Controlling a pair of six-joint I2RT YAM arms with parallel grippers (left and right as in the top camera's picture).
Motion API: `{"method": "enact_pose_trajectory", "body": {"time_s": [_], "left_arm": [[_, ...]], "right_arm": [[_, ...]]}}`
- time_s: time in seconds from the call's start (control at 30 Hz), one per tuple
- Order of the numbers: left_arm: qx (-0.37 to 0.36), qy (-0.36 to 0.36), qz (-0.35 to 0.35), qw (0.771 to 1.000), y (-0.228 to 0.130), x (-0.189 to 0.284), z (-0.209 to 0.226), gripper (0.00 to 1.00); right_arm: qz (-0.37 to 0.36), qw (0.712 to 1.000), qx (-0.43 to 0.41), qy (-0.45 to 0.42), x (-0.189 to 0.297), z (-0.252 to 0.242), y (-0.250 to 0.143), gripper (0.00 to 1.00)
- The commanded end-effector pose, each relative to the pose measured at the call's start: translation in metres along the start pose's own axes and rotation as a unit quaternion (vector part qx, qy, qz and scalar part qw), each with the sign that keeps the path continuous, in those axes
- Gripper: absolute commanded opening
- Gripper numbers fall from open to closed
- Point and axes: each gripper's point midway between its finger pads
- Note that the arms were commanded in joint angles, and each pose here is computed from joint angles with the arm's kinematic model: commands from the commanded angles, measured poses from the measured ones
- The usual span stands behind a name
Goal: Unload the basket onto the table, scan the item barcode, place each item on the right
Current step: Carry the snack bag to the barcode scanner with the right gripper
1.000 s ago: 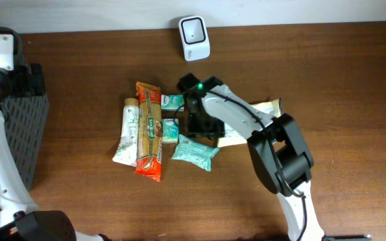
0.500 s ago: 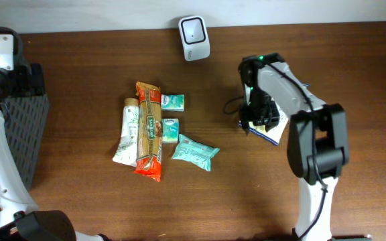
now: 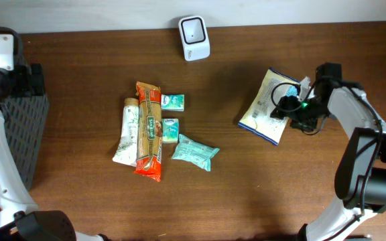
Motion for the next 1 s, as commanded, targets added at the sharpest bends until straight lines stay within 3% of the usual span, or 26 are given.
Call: {"method": "enact_pose_trajectory", "body": {"time_s": [0.0,0.13,0.2,0.23,0.33,0.5,0.63,0.73,0.87,0.97], "left_arm": [[-0.006,0.000,-0.003,1.000,0.001,0.001,0.002,0.99],[-0.006,0.000,-0.003,1.000,0.001,0.001,0.002,0.99],[-0.006,0.000,-0.003,1.000,0.001,0.001,0.002,0.99],[-0.006,0.000,-0.003,1.000,0.001,0.001,0.002,0.99],[-0.006,0.000,-0.003,1.000,0.001,0.001,0.002,0.99],[-0.006,0.000,-0.003,1.000,0.001,0.001,0.002,0.99],[-0.006,0.000,-0.003,1.000,0.001,0.001,0.002,0.99],[-0.006,0.000,-0.003,1.000,0.001,0.001,0.002,0.99],[-0.006,0.000,-0.003,1.000,0.001,0.001,0.002,0.99],[-0.006,0.000,-0.003,1.000,0.001,0.001,0.002,0.99]], "right_arm": [[-0.004,1.000,-0.018,0.017,-0.015,-0.004,-0.005,0.74],[-0.015,1.000,-0.006,0.024,-0.043,-0.007,-0.012,0.74],[-0.005,1.000,0.013,0.015,-0.069,-0.004,-0.018,0.66],[0.004,1.000,0.018,0.005,-0.083,-0.007,-0.022,0.48],[0.043,0.999,0.014,0.004,-0.104,-0.010,-0.039,0.04],[0.081,0.988,0.061,0.117,-0.079,0.037,-0.052,0.04],[0.054,0.966,0.113,0.228,0.009,0.104,-0.055,0.04],[-0.022,0.954,0.141,0.264,0.084,0.137,-0.060,0.04],[-0.213,0.950,0.121,0.192,0.167,0.134,-0.046,0.04],[-0.298,0.934,0.115,0.159,0.202,0.142,-0.049,0.04]]}}
Point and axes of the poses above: each gripper's point midway between its finger pads, its own x axis back along the fingers, its own z axis along the line the jaws close on, y = z × x, and after that the axes turned 13 degrees about -x, right-handed
